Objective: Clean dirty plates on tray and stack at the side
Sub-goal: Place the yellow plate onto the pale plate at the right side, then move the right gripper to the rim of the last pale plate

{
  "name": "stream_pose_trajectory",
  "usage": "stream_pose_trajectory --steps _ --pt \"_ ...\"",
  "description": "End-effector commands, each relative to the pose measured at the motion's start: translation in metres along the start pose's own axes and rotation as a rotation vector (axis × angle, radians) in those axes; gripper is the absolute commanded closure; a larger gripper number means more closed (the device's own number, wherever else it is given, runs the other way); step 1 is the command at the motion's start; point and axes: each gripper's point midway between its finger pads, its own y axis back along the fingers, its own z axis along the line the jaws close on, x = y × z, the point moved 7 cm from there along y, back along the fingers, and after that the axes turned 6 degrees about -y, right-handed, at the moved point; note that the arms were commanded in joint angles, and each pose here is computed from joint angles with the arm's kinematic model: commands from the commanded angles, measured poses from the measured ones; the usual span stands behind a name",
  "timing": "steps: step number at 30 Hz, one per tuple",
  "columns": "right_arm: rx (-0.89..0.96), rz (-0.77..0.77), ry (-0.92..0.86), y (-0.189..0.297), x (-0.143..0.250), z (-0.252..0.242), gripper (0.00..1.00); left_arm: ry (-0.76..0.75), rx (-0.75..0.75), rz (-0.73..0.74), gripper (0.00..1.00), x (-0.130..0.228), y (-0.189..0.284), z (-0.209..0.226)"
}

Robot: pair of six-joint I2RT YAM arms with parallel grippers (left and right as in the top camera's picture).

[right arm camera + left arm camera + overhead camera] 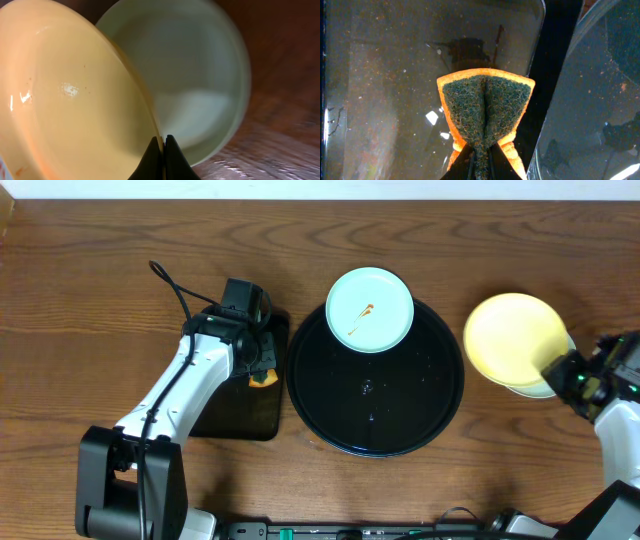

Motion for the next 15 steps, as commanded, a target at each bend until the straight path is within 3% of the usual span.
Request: stream_pose_trajectory --steps 1,3,4,6,7,15 --pt "0.044 -0.053 -0.09 0.005 -0.01 -0.012 0.99 -0.003 -0.004 0.018 0.92 0.002 -0.004 0.002" --pt "0.046 -0.061 -0.097 0.006 -0.012 -0.014 0.99 -0.003 -0.005 0.021 0.92 0.002 -0.004 0.002" --pt "0.043 -0.064 -0.095 0.006 -0.013 -0.014 0.89 -0.003 -0.005 0.021 0.92 0.003 -0.004 0.002" --pt "0.024 -0.067 -0.072 0.006 -0.014 -0.01 0.55 -0.003 -0.005 0.021 0.92 0.002 -0.004 0.002" --pt "0.023 -0.061 -0.05 0.005 -0.013 -0.009 0.5 -0.003 -0.005 0.021 0.92 0.002 -0.004 0.002" --pt "-0.138 0.079 0.134 0.001 0.013 0.021 0.57 -0.003 -0.006 0.022 0.92 0.003 -0.004 0.002"
